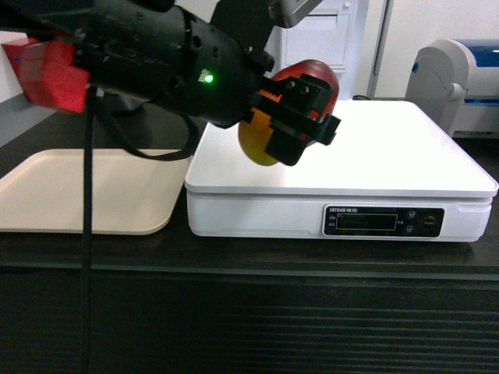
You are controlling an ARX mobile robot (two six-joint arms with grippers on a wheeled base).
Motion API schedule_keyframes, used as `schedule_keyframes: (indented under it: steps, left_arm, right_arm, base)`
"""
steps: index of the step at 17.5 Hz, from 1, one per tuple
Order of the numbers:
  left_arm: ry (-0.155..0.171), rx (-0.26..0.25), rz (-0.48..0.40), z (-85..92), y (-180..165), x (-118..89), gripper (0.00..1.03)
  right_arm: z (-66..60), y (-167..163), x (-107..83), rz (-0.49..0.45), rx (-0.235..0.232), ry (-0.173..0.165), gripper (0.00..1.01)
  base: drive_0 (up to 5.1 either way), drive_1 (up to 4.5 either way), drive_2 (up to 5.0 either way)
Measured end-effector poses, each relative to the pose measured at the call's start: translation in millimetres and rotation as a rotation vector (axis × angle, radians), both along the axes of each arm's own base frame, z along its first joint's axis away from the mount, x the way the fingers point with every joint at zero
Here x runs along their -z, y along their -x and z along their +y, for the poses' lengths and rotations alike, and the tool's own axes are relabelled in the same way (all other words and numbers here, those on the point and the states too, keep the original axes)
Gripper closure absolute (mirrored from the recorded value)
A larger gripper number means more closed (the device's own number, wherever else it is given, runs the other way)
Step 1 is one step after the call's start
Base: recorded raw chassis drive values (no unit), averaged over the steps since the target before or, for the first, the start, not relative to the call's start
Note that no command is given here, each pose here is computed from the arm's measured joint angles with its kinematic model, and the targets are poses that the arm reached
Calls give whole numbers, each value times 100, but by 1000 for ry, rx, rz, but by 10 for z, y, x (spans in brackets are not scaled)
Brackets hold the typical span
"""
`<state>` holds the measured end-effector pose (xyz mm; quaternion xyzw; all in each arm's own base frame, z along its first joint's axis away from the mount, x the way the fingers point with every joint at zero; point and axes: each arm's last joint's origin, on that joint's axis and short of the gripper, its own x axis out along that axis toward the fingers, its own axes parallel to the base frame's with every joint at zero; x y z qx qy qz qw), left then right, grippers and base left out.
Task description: Place dark red mango on scale at checkout
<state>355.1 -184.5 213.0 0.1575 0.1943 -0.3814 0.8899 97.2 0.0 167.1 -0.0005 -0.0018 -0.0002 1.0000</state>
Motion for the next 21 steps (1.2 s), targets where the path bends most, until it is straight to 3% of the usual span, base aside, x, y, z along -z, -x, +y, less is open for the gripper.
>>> schedule_keyframes:
  steps: [5, 9, 11, 18, 21]
  left_arm:
    - [-49, 32, 4, -250, -360, 26, 38]
    - [-64, 7, 37, -413, -680, 82, 38]
    - [-50, -20, 55, -486, -810, 104, 38]
    - [42, -135, 146, -893, -1139, 149, 39]
    - [53, -180, 175, -993, -1144, 160, 39]
  right_arm:
    - [0, 0, 0, 0, 0, 0, 3]
    - [0, 0, 0, 0, 0, 0, 3]
    - [0, 0, 0, 0, 0, 0, 3]
    - [0, 0, 0, 0, 0, 0, 3]
    - [0, 0, 0, 0, 0, 0, 3]
  base:
    - [0, 0, 0]
    - [0, 0, 0]
    - [0, 0, 0]
    - [0, 0, 0]
    - [0, 0, 0]
